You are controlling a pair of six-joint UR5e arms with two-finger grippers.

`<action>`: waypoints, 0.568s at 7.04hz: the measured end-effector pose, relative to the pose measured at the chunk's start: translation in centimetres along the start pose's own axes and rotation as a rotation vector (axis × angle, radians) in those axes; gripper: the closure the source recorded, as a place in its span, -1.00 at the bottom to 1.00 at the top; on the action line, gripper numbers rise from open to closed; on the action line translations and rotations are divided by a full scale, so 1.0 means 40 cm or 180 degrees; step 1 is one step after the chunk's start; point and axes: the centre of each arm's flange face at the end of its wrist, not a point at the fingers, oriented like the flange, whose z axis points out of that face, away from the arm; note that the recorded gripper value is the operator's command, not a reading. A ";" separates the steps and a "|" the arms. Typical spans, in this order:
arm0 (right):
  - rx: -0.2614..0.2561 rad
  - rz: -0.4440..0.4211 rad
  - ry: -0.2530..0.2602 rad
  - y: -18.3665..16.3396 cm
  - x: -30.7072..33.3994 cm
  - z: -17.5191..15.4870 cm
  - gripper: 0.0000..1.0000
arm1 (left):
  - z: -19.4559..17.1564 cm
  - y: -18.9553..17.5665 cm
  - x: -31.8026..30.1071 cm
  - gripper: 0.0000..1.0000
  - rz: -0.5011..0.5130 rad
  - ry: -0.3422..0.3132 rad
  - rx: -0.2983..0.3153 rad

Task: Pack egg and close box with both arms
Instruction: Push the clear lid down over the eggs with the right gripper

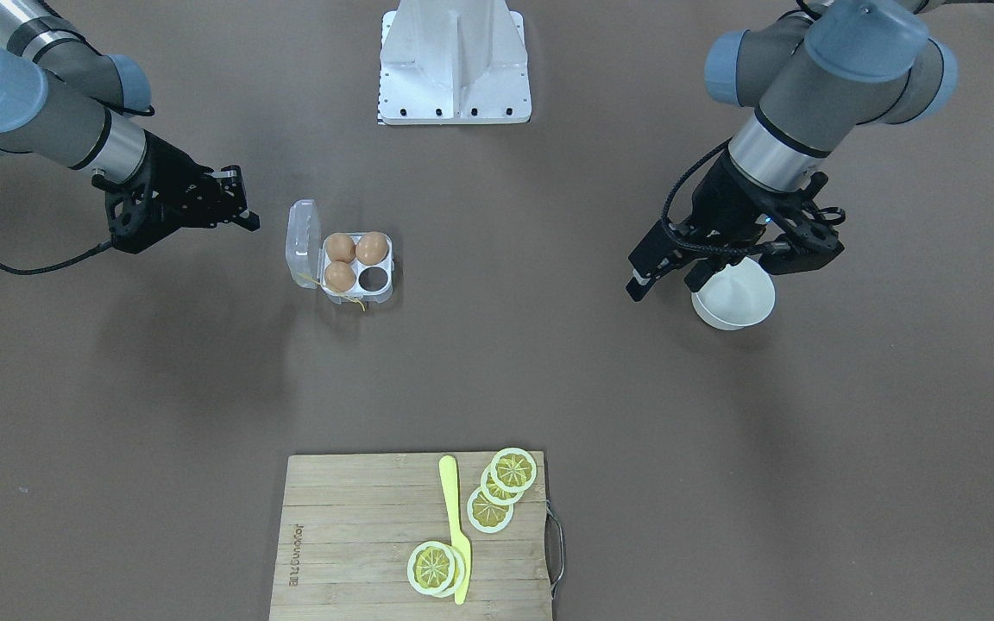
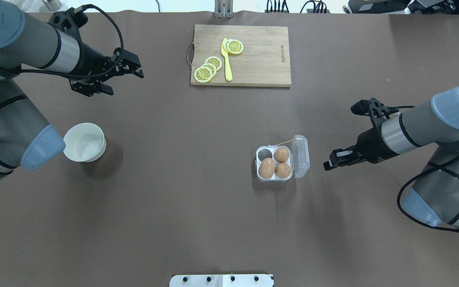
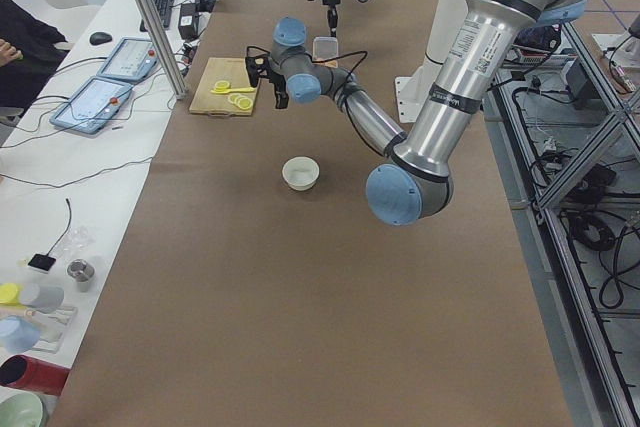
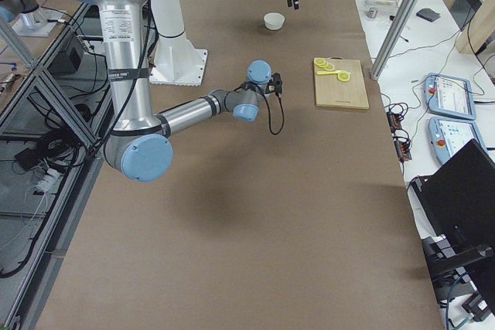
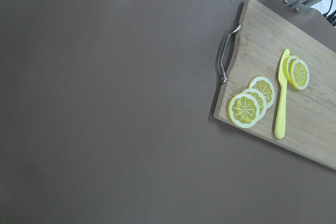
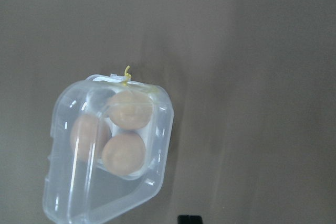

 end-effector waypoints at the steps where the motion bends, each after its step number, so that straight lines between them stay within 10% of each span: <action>1: 0.0027 0.0027 -0.0012 -0.011 -0.035 0.033 1.00 | 0.001 -0.001 -0.003 -0.96 -0.0005 -0.0007 0.0001; 4: 0.0045 0.0127 -0.0138 -0.031 -0.182 0.111 1.00 | 0.008 -0.003 -0.018 -0.96 -0.0023 -0.0039 0.0000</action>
